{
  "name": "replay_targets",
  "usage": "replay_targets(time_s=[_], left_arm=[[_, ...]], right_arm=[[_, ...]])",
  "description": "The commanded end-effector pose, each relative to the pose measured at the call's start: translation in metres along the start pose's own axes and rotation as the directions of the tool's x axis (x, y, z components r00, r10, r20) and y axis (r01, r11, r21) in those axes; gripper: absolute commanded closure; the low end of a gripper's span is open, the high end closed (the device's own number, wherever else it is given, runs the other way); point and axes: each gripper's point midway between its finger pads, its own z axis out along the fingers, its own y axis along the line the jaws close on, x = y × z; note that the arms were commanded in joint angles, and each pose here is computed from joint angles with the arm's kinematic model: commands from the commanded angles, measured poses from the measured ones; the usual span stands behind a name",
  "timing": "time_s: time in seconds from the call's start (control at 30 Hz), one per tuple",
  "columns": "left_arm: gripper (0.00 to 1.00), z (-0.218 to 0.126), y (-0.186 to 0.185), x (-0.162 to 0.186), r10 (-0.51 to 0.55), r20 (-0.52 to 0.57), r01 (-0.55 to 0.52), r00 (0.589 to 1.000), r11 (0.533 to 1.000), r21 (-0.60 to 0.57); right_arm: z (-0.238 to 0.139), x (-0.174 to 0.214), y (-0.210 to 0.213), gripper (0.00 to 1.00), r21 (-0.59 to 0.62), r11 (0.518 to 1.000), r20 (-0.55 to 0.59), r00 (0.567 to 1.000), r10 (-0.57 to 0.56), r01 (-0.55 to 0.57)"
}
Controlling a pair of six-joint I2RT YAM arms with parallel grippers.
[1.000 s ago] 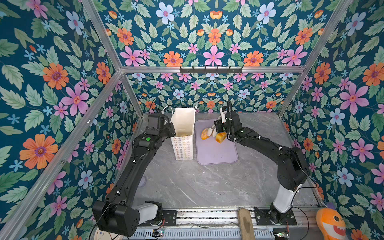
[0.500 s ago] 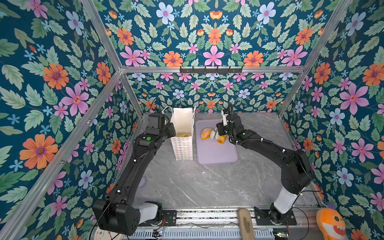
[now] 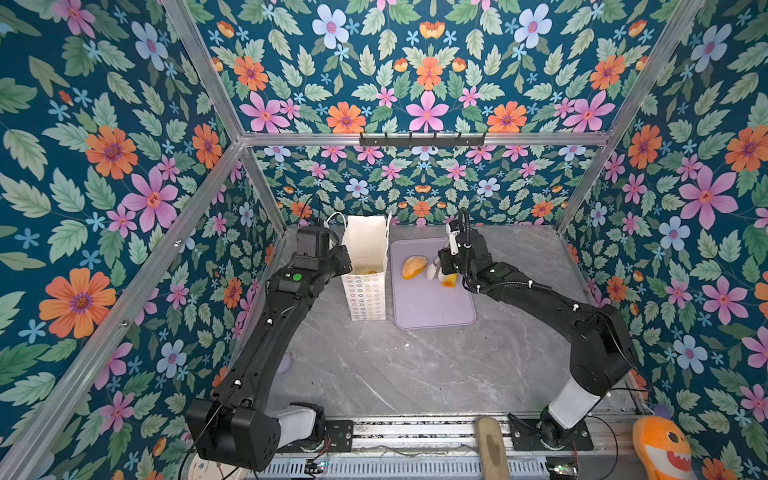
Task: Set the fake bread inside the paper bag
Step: 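Lower the tongs onto the yellow loaf and squeeze them shut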
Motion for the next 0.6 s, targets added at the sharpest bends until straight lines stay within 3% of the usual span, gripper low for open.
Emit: replay_targets(time_s=[0.0,0.33,0.57], left_arm=[[1.00,-0.002,-0.003,-0.004,-0.002,0.016,0.002,1.000,1.000,0.012],[1.00,-0.004,-0.002,-0.006,0.001,0.018,-0.001,1.000,1.000,0.004],[1.00,-0.002,-0.003,-0.004,0.000,0.014,0.000,1.000,1.000,0.010]], right_arm=[[-0.009,-0.019,0.006,0.61,-0.031,0.999,0.050,0.999,0.012,-0.011],[-0.058,-0.083,0.001,0.60,-0.008,0.999,0.207,0.977,0.040,-0.039],[-0.059,-0.086,-0.016,0.57,0.096,0.995,0.216,0.976,-0.010,-0.011]])
